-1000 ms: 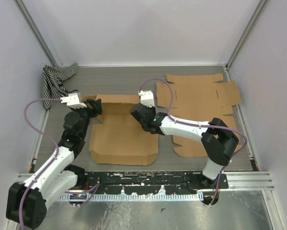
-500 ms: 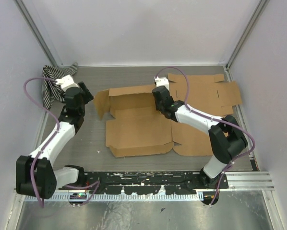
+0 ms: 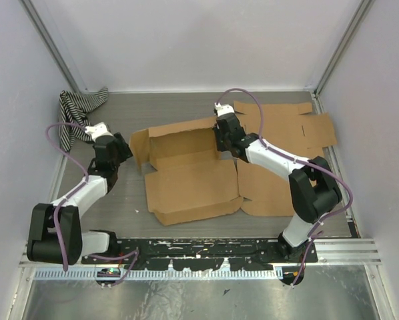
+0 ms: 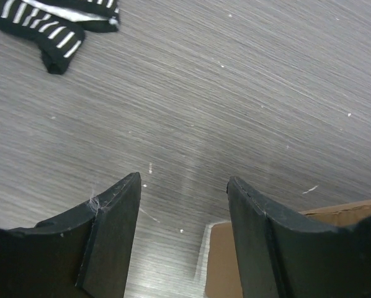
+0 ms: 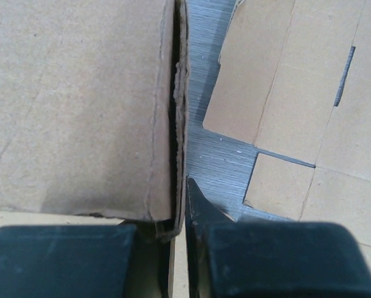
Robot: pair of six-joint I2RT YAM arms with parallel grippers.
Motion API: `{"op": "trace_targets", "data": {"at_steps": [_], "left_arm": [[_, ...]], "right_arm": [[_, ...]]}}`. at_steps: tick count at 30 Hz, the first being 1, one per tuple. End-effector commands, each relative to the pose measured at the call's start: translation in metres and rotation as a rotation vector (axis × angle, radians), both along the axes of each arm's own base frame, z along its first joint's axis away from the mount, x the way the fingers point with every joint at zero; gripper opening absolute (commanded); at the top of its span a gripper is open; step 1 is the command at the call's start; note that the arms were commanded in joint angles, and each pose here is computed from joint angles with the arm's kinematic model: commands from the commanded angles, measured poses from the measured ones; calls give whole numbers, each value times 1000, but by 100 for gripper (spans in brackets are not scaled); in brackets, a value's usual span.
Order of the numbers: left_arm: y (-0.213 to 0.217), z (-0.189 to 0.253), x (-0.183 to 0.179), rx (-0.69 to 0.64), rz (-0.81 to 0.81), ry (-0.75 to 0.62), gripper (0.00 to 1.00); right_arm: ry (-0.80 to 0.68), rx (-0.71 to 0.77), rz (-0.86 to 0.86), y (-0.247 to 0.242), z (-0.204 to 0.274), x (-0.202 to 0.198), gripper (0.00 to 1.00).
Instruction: Fold the paper box
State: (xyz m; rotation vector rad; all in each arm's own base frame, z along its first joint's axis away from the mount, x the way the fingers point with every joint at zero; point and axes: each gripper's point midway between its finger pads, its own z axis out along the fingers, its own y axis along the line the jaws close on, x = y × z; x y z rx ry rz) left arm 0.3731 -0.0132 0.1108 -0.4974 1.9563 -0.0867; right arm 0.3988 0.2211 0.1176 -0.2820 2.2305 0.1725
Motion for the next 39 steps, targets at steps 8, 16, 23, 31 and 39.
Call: {"op": "trace_targets", "data": {"at_steps": [8, 16, 23, 31, 39], "left_arm": [[-36, 13, 0, -99, -193, -107, 60], [-38, 23, -27, -124, -209, -132, 61], [-39, 20, -17, -100, -221, -117, 61], [-17, 17, -10, -35, -110, -47, 63], [-2, 15, -1, 36, -55, -8, 67]], "right_arm": [[-19, 100, 69, 27, 28, 16, 2], [-4, 117, 90, 34, 30, 16, 2], [10, 104, 104, 37, 29, 20, 3], [120, 46, 48, 42, 19, 38, 2], [188, 40, 45, 47, 24, 57, 2]]}}
